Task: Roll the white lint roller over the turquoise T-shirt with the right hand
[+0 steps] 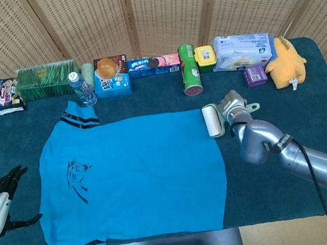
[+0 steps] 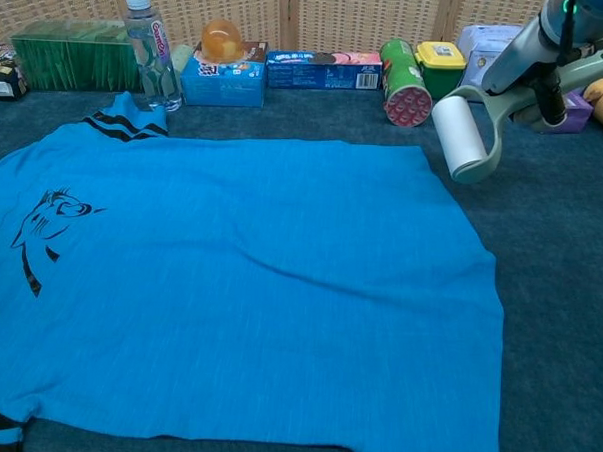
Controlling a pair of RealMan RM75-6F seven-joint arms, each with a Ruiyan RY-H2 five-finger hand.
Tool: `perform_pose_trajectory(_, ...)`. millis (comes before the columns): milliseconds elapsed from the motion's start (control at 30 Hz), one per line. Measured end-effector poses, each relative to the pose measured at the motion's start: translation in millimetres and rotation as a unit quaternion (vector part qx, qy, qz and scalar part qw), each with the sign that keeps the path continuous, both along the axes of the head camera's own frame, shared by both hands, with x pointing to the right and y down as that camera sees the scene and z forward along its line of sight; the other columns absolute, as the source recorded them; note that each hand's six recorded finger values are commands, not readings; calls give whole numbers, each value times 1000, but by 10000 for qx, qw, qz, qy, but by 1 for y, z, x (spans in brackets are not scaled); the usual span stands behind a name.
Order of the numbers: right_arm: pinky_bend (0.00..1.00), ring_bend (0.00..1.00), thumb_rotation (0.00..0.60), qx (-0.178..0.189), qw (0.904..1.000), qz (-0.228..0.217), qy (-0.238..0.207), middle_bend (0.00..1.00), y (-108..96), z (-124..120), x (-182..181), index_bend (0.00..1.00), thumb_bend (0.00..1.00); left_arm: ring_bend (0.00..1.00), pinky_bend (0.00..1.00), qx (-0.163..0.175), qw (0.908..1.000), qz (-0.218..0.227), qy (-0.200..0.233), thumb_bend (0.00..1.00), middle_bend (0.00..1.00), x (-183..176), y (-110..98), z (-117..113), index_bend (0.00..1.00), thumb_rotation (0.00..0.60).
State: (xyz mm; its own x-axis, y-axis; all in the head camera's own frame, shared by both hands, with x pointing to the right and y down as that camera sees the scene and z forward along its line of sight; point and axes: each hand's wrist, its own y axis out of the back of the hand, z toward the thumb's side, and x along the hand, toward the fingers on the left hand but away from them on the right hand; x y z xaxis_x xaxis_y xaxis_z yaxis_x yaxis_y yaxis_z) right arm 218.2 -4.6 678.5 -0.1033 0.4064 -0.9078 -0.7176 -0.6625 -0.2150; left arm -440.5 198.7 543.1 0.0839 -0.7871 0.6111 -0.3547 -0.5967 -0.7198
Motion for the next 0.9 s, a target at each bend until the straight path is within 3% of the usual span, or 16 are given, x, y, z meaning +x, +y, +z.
perform_pose_trajectory(67,780,629,600,67,9998,-25,-168,573,0,2,7,592,847,0,18,0,10000,7,-1,90,0,0,0,-1,0,600)
perform_pose_trajectory(167,516,351,600,128,9992,-25,-377,302,2,5,22,304,622,0,18,1,10000,16,1,91,0,1,-1,-1,0,600)
perform_pose_trajectory(233,316,136,600,122,9991,41,-394,125,7,8,36,116,409,0,18,3,10000,28,2,90,0,1,-2,-2,0,600)
perform_pose_trajectory(333,180,8,600,122,9993,93,-331,14,11,9,55,28,162,0,18,0,10000,43,13,90,0,2,-2,-2,0,600)
perform_pose_trajectory(433,160,0,600,188,9991,132,-352,0,10,8,66,5,14,0,18,-3,10000,73,39,90,0,4,-3,-1,0,600)
perform_pose_trajectory(900,129,0,600,408,9951,396,-804,0,9,-2,92,0,0,0,18,74,9999,86,70,89,0,6,-5,-5,0,600)
